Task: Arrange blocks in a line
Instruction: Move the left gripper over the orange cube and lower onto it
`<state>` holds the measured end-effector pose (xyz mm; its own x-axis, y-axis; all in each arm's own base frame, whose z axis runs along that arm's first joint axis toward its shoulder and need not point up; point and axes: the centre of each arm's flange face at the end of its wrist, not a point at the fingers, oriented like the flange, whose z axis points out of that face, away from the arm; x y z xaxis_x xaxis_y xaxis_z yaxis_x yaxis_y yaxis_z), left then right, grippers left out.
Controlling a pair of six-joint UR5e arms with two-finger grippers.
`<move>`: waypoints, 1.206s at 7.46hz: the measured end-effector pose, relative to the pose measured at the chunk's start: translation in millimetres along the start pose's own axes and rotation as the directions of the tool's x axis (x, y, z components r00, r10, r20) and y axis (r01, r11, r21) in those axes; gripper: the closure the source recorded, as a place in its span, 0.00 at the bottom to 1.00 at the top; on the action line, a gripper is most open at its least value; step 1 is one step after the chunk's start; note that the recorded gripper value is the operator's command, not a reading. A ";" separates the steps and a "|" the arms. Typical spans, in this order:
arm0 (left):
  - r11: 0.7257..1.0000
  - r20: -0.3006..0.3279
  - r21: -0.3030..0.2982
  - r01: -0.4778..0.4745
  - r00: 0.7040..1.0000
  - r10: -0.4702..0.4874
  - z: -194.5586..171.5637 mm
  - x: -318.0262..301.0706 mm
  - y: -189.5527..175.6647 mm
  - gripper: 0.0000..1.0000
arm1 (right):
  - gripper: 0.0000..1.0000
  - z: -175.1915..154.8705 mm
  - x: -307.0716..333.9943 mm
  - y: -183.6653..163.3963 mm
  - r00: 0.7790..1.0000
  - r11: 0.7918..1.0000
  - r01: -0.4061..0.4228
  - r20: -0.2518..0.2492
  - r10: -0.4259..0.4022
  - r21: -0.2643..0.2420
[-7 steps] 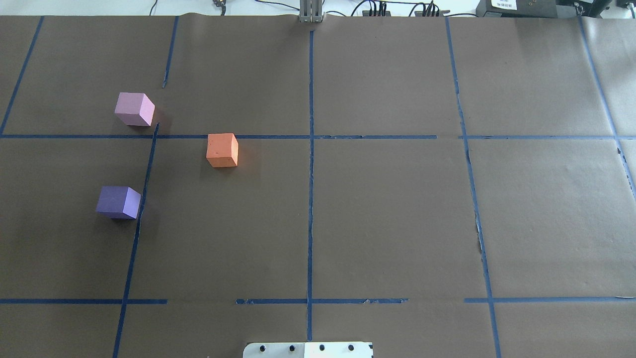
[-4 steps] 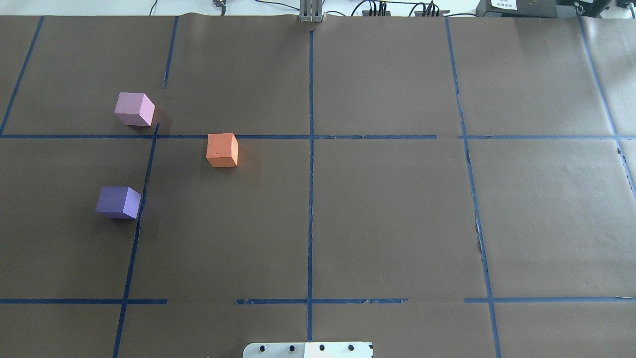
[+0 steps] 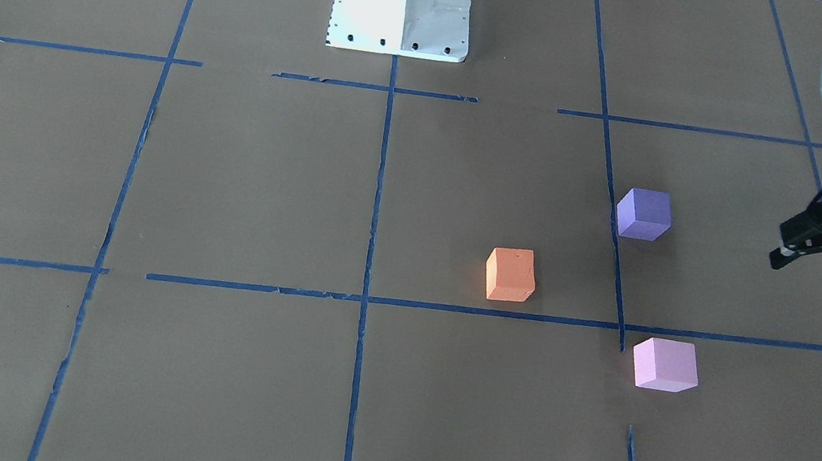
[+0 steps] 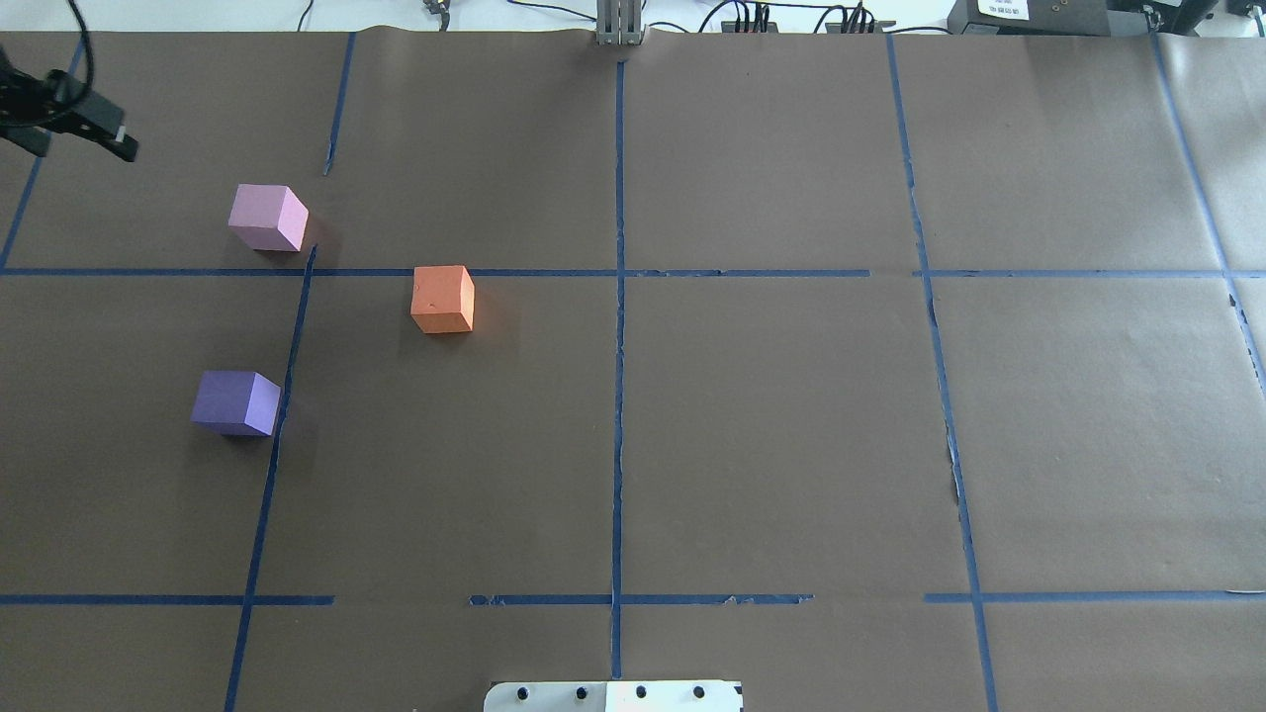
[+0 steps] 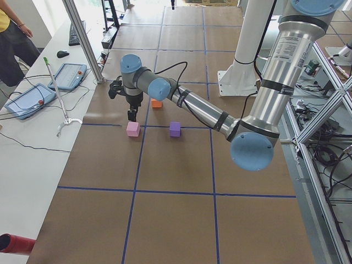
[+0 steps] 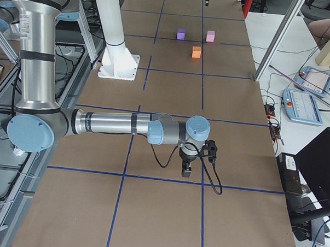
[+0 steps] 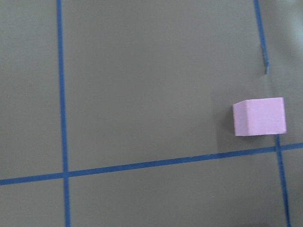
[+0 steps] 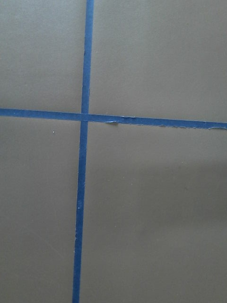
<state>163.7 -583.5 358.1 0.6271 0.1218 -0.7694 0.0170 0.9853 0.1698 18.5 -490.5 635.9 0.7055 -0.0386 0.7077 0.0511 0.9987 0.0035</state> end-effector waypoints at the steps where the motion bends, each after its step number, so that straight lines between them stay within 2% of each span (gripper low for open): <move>1: 1.000 -0.007 -0.010 0.003 1.000 -0.003 21.9 54.5 0.0 0.00 | 0.00 0.0 0.0 0.0 1.000 1.000 0.000 0.000 0.000 0.000; 3: 0.998 -0.019 0.022 -0.052 0.998 0.052 51.9 122.6 9.6 0.00 | 0.00 0.0 0.0 0.0 1.000 1.000 0.000 0.000 0.000 0.000; 5: 0.992 -0.057 0.055 -0.116 0.991 0.119 67.2 149.9 18.1 0.00 | 0.00 -0.1 -0.1 -0.1 1.000 1.000 0.000 0.000 0.000 0.000; 7: 0.993 -0.071 0.000 -0.115 0.991 0.115 111.5 187.7 31.2 0.00 | 0.00 -0.1 -0.1 -0.1 1.000 1.000 0.000 0.000 0.000 0.001; 9: 0.996 -0.009 -0.026 -0.080 0.997 0.080 161.0 220.6 33.9 0.00 | 0.00 -0.1 -0.1 -0.1 1.000 1.000 0.000 0.000 0.000 0.001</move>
<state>428.0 -542.5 293.3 0.6194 0.2008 -0.7590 -0.0534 0.9753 0.2145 18.5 -490.6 635.8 0.7054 -0.0391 0.7077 0.0511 0.9987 0.0043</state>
